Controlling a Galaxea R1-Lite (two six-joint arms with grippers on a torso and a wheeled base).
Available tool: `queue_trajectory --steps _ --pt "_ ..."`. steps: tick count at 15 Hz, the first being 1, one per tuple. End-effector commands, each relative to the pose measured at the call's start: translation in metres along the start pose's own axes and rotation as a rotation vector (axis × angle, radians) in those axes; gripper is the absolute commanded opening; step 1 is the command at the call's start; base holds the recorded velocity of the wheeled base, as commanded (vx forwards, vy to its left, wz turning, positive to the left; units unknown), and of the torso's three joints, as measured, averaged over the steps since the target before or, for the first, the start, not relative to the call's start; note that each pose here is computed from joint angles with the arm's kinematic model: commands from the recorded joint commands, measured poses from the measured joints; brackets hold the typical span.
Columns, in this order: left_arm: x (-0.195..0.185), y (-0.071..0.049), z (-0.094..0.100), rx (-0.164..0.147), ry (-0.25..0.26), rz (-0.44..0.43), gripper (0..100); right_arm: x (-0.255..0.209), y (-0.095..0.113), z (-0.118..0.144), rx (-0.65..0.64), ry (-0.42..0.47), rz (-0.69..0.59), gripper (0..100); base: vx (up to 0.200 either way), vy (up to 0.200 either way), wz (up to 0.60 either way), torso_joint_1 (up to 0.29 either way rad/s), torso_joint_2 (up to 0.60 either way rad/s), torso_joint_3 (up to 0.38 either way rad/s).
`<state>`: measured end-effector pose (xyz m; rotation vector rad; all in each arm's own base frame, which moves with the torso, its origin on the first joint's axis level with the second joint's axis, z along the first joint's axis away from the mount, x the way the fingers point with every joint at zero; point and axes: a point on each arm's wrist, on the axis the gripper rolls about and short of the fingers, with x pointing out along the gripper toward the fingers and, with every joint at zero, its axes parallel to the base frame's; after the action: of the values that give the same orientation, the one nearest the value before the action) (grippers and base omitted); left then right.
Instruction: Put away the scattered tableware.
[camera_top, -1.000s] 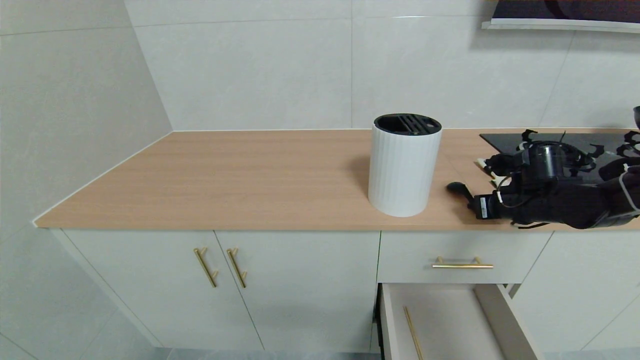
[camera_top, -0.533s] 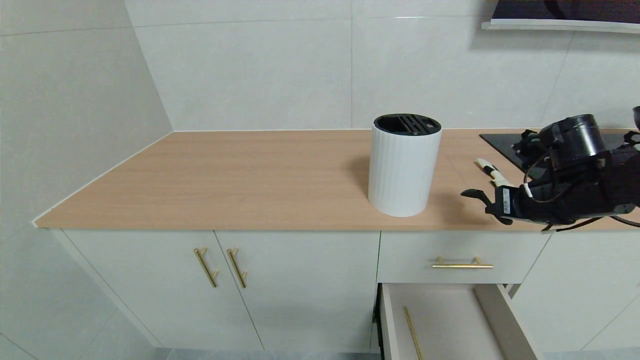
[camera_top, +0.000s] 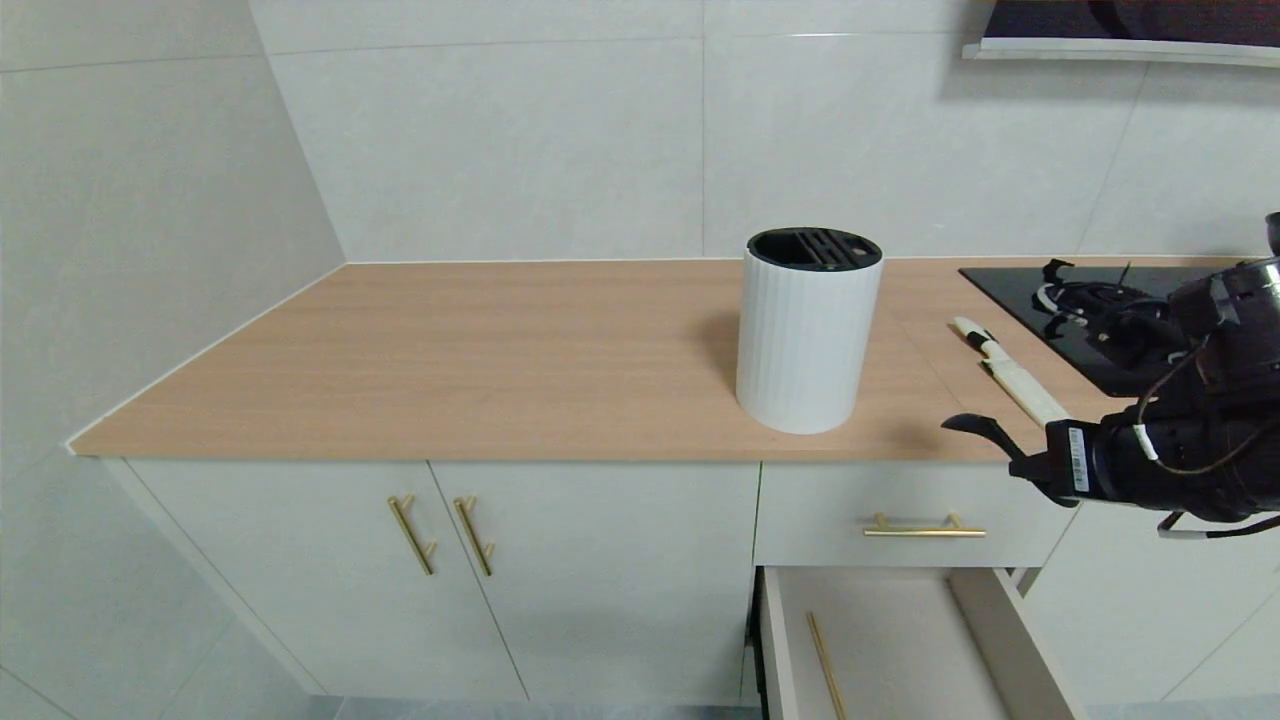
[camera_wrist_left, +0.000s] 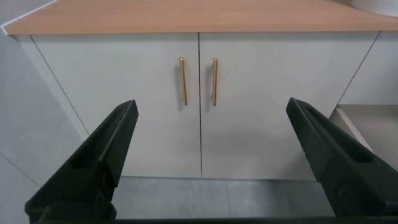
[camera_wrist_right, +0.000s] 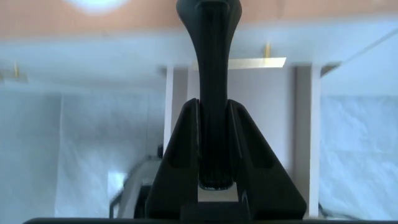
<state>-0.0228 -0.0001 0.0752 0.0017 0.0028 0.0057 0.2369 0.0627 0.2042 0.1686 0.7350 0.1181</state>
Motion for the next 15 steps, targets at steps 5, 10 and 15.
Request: queue_trajectory --steps 5,10,15 --pt "0.000 0.000 0.000 0.000 0.002 0.000 100 0.006 -0.001 -0.015 -0.011 0.053 -0.009 0 0.000 0.000 0.00 0.000 0.00 0.000" --pt "0.000 0.000 0.000 0.000 0.002 0.000 100 0.014 -0.002 -0.017 -0.011 0.085 -0.017 0 0.000 0.000 0.00 -0.018 0.04 0.028" --pt "0.000 0.000 0.000 0.000 0.002 0.000 100 0.020 -0.003 -0.018 -0.009 0.101 -0.025 0 0.000 0.000 0.00 -0.184 0.44 0.248"
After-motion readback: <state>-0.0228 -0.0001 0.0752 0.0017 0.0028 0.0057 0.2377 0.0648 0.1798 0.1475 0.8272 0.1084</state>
